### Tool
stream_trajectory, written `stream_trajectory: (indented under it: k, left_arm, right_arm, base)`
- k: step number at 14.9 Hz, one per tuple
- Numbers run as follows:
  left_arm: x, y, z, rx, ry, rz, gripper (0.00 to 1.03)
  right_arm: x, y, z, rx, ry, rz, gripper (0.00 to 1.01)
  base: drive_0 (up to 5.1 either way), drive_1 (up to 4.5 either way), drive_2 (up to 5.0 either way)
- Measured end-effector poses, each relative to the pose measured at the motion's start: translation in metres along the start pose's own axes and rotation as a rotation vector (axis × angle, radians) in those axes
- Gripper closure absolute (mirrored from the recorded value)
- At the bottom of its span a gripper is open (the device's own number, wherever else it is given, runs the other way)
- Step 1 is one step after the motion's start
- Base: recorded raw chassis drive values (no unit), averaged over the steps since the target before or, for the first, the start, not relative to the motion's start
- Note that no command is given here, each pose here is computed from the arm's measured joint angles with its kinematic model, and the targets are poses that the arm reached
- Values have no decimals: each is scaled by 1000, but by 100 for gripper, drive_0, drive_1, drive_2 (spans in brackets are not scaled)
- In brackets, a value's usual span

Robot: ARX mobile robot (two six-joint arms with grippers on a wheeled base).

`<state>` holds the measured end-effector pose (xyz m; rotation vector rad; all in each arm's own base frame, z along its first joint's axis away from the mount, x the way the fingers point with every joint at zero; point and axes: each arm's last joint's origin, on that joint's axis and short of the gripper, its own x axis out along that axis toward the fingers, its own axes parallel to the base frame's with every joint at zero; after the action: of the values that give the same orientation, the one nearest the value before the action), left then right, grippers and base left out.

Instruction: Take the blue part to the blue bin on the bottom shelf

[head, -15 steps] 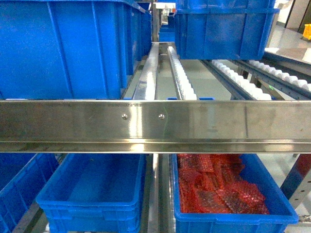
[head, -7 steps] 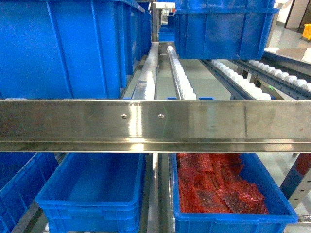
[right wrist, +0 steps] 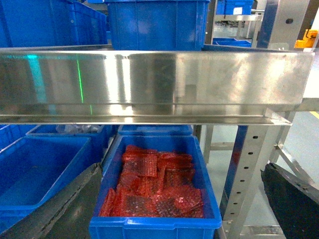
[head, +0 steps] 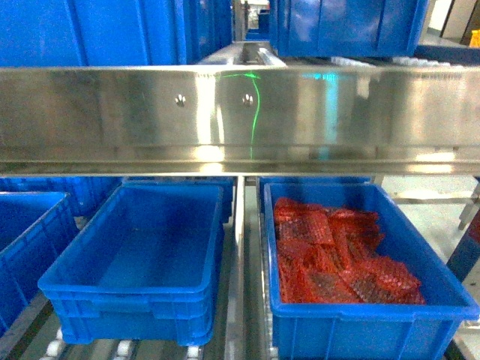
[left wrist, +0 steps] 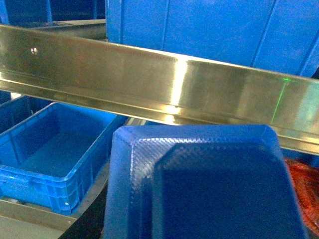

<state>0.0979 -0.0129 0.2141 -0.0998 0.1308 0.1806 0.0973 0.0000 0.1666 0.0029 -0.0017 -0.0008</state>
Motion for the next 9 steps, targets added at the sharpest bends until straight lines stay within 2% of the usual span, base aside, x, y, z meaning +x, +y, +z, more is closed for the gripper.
stream_trajectory:
  k: [9]
  left_arm:
    - [0,0,0,0,0,0,60]
  right_arm:
    - [0,0,0,-1,0,1,3]
  base:
    - [0,0,0]
